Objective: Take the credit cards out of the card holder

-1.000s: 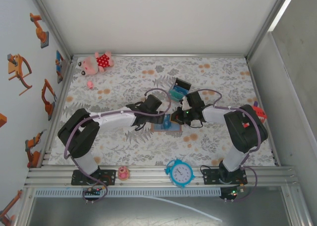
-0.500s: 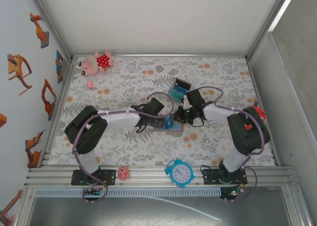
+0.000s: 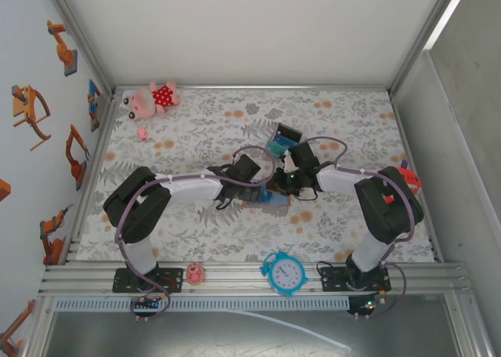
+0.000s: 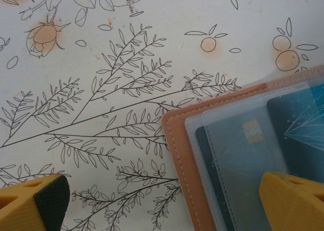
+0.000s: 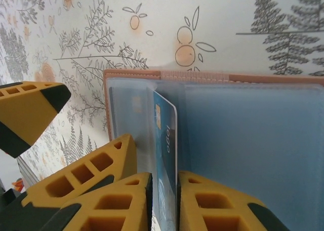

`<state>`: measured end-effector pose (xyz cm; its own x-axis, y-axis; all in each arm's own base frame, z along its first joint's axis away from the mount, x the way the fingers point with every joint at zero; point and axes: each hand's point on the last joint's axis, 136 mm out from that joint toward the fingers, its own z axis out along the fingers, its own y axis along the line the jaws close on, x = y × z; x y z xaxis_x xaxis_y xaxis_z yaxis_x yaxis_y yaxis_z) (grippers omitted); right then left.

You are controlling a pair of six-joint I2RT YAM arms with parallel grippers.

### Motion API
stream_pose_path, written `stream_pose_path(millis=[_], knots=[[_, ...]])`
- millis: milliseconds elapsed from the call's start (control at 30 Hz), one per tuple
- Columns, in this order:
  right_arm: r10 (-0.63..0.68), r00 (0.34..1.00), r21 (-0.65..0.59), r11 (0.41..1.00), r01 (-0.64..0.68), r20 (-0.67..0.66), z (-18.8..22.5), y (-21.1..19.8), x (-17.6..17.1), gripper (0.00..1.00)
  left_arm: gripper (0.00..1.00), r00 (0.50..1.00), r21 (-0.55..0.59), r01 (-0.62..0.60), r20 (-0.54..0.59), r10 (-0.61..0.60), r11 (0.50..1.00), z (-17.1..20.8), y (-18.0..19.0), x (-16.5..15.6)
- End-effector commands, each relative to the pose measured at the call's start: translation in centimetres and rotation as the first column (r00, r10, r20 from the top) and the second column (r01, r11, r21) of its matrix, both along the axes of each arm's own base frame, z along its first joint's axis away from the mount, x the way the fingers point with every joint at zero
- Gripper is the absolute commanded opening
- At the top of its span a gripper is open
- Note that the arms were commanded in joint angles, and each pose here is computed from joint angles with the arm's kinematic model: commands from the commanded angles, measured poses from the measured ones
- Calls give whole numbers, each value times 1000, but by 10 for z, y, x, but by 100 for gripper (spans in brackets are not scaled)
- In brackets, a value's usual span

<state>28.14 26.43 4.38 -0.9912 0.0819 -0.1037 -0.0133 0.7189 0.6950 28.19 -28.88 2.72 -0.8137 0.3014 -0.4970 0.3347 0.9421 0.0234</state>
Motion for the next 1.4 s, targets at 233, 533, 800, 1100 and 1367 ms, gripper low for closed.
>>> stream_pose_path(millis=[233,533,800,1100,1367], knots=[[18,1000,-141,990,-15,25,-4,-13,2,2,97,999,57,-15,-31,16,998,-14,16,-11],[49,994,-175,984,-30,102,25,-22,2,1,97,1000,68,-19,8,19,998,-6,34,-2],[106,973,-268,962,-49,203,61,-35,16,0,97,999,71,-1,52,-2,997,9,43,12],[200,922,-416,908,-47,333,108,-57,63,0,97,993,16,-28,111,26,999,44,46,17],[346,856,-579,812,-69,383,126,-66,114,0,97,979,-69,-91,177,101,994,81,67,13]])
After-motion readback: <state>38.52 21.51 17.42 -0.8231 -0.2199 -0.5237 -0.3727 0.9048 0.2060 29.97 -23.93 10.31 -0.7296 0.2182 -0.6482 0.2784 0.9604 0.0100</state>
